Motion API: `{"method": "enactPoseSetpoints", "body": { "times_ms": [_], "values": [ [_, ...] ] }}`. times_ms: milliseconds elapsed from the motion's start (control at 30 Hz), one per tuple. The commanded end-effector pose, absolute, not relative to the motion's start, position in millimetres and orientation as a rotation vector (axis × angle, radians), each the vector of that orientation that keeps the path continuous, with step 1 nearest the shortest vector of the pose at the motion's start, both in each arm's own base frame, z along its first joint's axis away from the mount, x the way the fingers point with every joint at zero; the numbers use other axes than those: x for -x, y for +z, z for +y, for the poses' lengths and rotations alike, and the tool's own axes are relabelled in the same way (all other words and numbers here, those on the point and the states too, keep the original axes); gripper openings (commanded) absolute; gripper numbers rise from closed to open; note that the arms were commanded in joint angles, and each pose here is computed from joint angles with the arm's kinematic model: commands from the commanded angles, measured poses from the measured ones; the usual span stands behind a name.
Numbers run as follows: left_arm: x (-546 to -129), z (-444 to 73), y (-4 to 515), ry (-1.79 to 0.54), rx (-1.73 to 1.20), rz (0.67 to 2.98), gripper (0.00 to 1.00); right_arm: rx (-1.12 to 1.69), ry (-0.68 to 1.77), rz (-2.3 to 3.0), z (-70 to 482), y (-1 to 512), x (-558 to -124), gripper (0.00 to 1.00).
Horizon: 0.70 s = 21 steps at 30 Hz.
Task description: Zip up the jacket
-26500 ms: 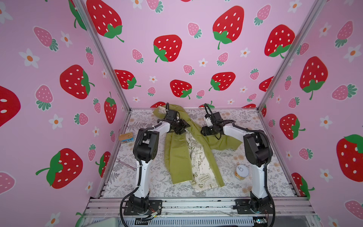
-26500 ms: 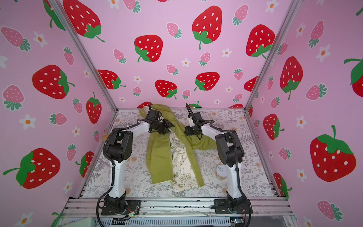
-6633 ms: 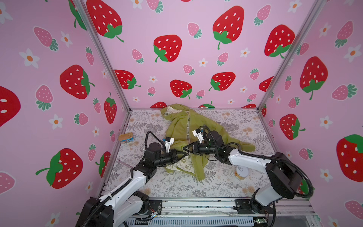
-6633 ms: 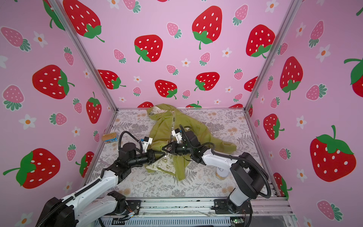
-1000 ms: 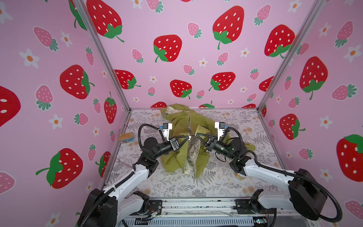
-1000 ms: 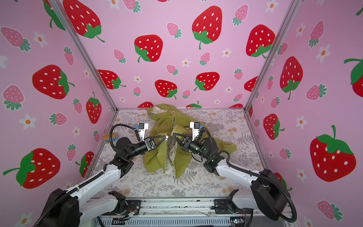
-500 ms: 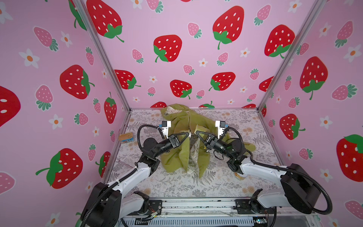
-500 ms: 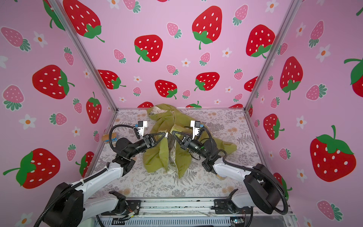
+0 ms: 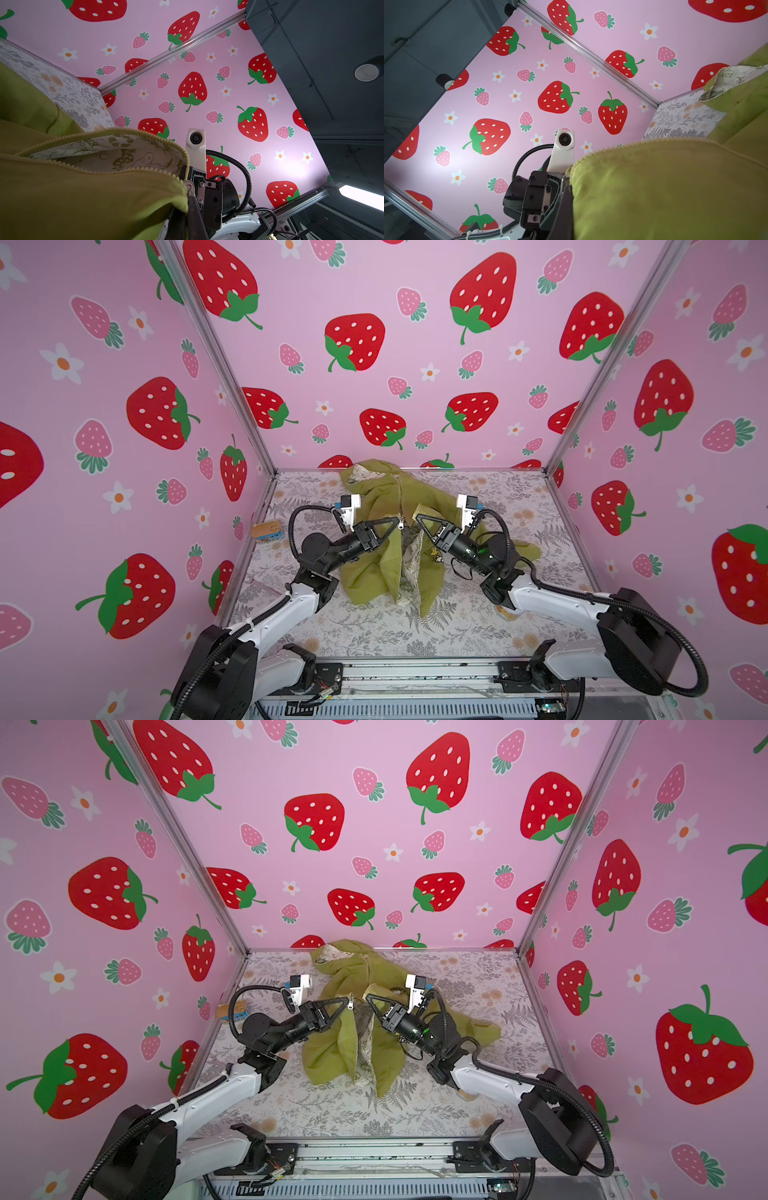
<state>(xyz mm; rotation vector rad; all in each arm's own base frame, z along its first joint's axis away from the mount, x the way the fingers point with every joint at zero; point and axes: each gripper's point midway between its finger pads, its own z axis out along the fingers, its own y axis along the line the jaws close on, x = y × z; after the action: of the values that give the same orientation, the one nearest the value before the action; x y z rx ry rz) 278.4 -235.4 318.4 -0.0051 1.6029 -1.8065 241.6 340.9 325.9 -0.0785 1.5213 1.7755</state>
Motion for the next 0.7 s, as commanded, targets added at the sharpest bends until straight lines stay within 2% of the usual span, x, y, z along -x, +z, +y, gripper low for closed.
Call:
{"method": "enactPoseSetpoints", "body": {
  "times_ms": [0, 667],
  "values": [
    [-270, -235, 329, -1.849, -0.043, 1.55, 0.0, 0.051, 1.813, 1.455, 338, 353, -239, 0.0],
    [-264, -236, 329, -1.861, -0.064, 1.546, 0.0, 0.072, 1.829, 1.502, 357, 347, -239, 0.0]
  ]
}}
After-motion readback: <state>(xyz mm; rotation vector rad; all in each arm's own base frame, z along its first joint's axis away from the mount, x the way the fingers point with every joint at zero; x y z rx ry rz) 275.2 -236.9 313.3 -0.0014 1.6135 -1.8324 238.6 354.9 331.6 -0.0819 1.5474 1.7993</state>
